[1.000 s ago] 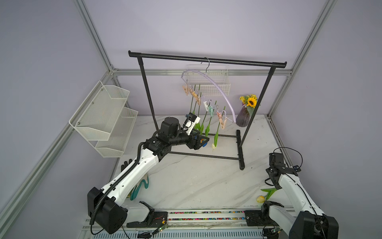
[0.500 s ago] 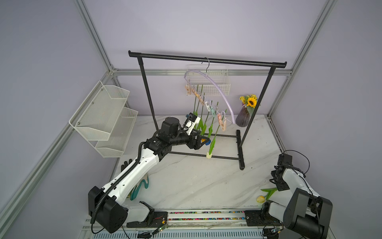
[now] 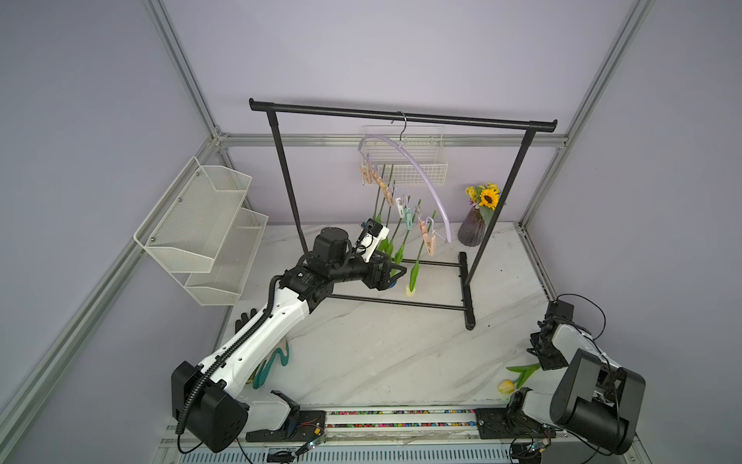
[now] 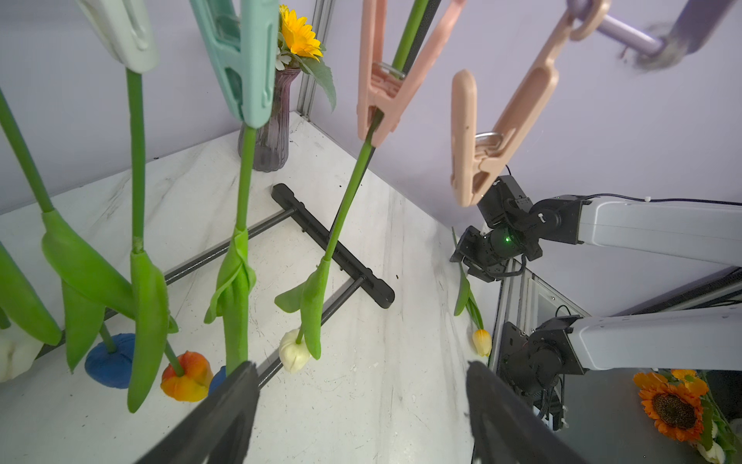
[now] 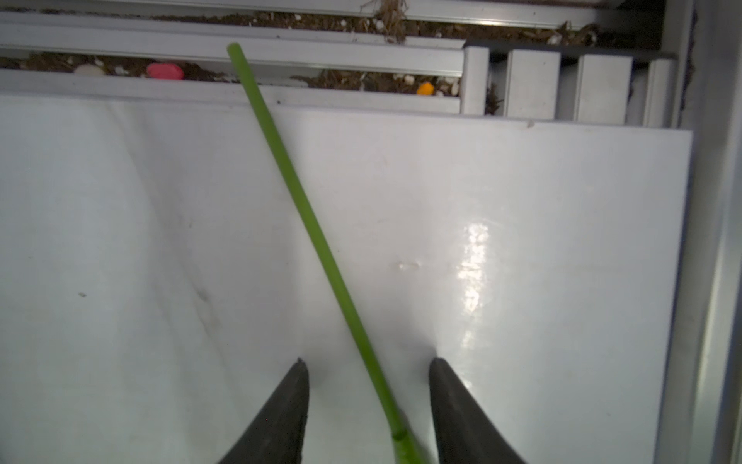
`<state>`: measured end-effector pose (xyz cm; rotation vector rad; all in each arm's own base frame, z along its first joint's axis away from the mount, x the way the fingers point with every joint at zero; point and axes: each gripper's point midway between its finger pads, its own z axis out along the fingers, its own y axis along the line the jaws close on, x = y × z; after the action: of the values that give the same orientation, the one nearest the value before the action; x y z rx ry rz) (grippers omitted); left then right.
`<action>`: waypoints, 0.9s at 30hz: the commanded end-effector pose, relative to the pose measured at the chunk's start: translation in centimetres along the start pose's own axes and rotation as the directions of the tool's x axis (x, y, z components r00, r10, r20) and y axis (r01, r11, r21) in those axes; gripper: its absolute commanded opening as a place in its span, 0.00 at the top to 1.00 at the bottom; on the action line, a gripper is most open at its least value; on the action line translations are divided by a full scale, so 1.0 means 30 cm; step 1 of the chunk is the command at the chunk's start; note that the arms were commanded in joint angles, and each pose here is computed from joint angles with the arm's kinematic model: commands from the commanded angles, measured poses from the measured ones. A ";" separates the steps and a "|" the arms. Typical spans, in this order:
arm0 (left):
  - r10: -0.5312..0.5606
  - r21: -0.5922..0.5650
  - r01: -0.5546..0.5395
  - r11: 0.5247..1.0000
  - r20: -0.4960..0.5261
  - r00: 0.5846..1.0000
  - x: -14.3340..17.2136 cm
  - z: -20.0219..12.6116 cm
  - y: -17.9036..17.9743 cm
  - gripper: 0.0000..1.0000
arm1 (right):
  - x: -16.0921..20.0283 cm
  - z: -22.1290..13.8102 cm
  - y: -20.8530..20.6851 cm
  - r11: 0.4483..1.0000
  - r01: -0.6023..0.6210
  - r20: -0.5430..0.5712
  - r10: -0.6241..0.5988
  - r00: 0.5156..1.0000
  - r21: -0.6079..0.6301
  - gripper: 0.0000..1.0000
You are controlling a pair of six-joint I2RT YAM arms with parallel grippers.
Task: Dry the flowers on a clothes hanger
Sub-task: Pick up the flower at the center of the board.
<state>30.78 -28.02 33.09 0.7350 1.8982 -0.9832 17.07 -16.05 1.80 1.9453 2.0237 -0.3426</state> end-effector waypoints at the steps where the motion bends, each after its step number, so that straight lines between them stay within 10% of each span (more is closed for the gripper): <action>1: 0.018 0.001 -0.018 1.000 0.047 0.999 -0.059 -0.020 -0.011 0.19 | -0.002 0.008 0.034 0.999 0.007 -0.018 -0.008 1.000 -0.032 0.52; 14: 0.023 0.001 -0.023 1.000 0.054 0.998 -0.068 -0.025 -0.016 0.18 | 0.051 0.044 0.062 0.996 0.049 -0.088 -0.056 0.995 -0.077 0.87; 27: 0.035 -0.008 -0.035 0.999 0.056 0.998 -0.079 -0.026 -0.013 0.18 | 0.006 -0.042 0.155 0.964 0.057 -0.027 -0.066 0.997 -0.261 1.00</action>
<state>30.85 -27.99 33.19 0.7329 1.8968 -0.9786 20.93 -15.64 2.29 1.8026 2.0305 -0.1157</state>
